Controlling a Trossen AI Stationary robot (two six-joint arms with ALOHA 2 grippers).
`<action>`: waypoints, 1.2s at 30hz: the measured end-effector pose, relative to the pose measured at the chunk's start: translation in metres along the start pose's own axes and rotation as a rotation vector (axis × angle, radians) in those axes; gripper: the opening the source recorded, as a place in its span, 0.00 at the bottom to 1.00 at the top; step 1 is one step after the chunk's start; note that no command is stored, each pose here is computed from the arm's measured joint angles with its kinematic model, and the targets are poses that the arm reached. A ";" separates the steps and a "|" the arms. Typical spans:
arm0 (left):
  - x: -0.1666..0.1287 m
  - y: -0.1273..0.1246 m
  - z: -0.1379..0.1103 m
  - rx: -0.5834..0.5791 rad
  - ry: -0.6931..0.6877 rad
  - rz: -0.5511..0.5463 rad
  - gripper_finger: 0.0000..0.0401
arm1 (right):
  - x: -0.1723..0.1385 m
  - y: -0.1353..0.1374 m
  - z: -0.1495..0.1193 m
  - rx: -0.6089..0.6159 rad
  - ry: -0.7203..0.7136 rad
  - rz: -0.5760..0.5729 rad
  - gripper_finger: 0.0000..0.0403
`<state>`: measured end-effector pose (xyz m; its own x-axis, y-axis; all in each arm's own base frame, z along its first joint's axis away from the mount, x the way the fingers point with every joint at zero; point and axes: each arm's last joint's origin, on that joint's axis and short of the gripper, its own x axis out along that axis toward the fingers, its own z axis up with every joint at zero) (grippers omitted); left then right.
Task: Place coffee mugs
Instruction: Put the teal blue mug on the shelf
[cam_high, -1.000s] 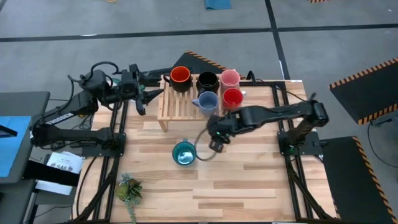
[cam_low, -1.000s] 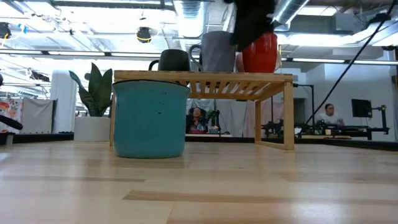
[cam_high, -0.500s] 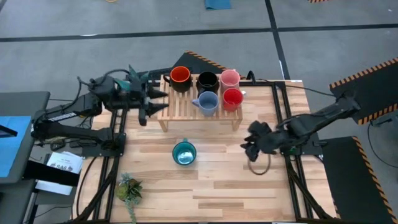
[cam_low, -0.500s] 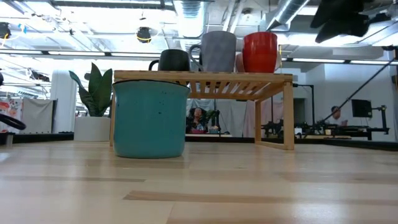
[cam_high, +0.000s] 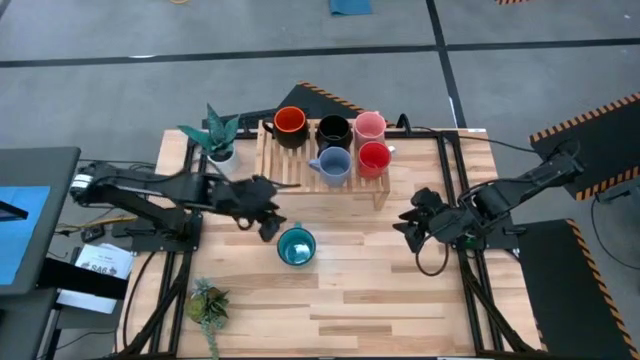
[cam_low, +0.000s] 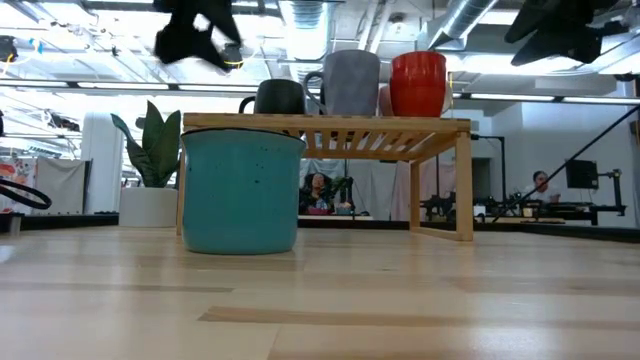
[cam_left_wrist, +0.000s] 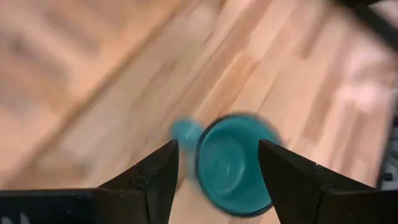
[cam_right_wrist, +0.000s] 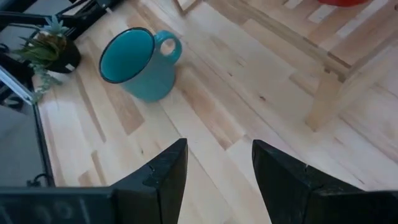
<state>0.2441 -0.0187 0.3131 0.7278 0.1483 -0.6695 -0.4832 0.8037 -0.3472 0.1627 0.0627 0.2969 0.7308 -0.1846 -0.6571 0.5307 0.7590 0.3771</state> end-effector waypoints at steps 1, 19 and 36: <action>0.009 0.000 -0.003 -0.038 0.038 0.029 0.51 | 0.001 0.000 0.000 -0.005 -0.001 -0.008 0.51; 0.111 -0.003 -0.047 -0.192 0.414 0.194 0.51 | 0.013 0.003 -0.002 -0.056 0.024 -0.050 0.51; 0.041 -0.006 0.001 -0.041 0.443 0.031 0.01 | 0.013 0.003 -0.002 -0.081 0.021 -0.050 0.51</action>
<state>0.2769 -0.0172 0.2884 0.4379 -0.0961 -0.8939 -0.5268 0.7782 -0.3418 0.1727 0.0638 0.2886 0.6947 -0.2106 -0.6877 0.5289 0.7976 0.2900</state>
